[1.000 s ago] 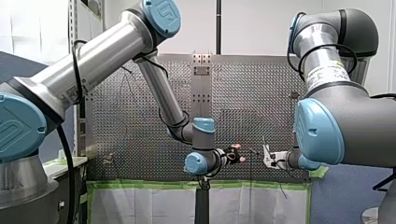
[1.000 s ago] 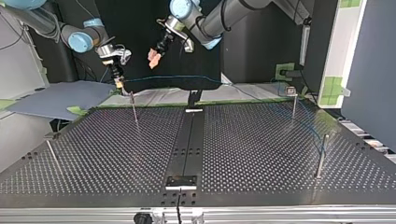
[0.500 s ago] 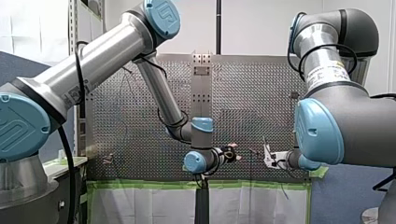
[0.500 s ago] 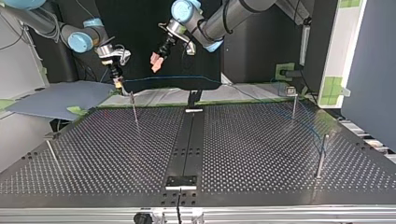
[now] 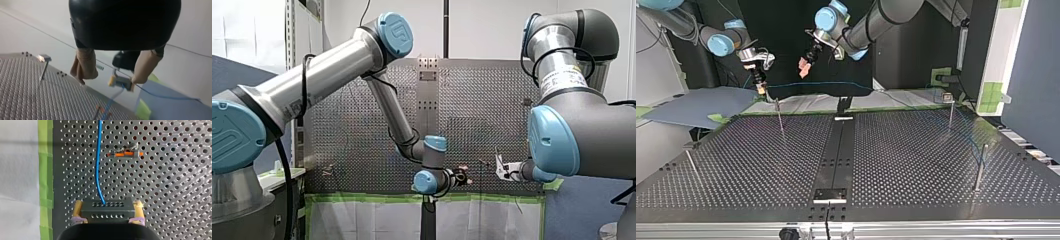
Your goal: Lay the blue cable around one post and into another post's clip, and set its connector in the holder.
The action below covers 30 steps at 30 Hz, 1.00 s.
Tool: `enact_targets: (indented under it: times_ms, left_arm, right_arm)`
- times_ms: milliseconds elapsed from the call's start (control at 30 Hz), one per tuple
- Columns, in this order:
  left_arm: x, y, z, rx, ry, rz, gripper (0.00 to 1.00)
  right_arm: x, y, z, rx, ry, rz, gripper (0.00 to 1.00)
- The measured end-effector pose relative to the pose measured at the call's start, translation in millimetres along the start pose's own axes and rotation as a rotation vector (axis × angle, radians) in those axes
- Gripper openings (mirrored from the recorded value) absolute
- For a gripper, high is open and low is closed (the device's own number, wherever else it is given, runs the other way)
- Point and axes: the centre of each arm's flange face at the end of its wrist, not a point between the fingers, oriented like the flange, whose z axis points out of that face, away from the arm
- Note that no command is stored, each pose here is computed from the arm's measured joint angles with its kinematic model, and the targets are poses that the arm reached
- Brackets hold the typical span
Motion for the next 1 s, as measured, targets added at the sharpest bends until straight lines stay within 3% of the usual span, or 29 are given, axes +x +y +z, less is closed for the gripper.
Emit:
enact_targets:
  times_ms: [233,533,700,1000]
  left_arm:
    - [16,17.5,17,-0.087,0.014,0.056,1.00]
    - [-1,0.1,44,-0.121,-0.082,0.091,1.00]
    - [-3,-2.9,46,-0.145,-0.101,0.102,1.00]
    - [-11,5.2,48,-0.250,-0.104,0.181,1.00]
  right_arm:
    - [0,-2.1,0.1,0.005,-0.001,-0.006,0.00]
    - [0,-2.6,0.1,0.007,-0.003,-0.006,0.00]
    - [0,-2.7,0.0,0.007,-0.003,-0.007,0.00]
    - [0,-2.5,-0.1,0.005,-0.005,-0.007,0.00]
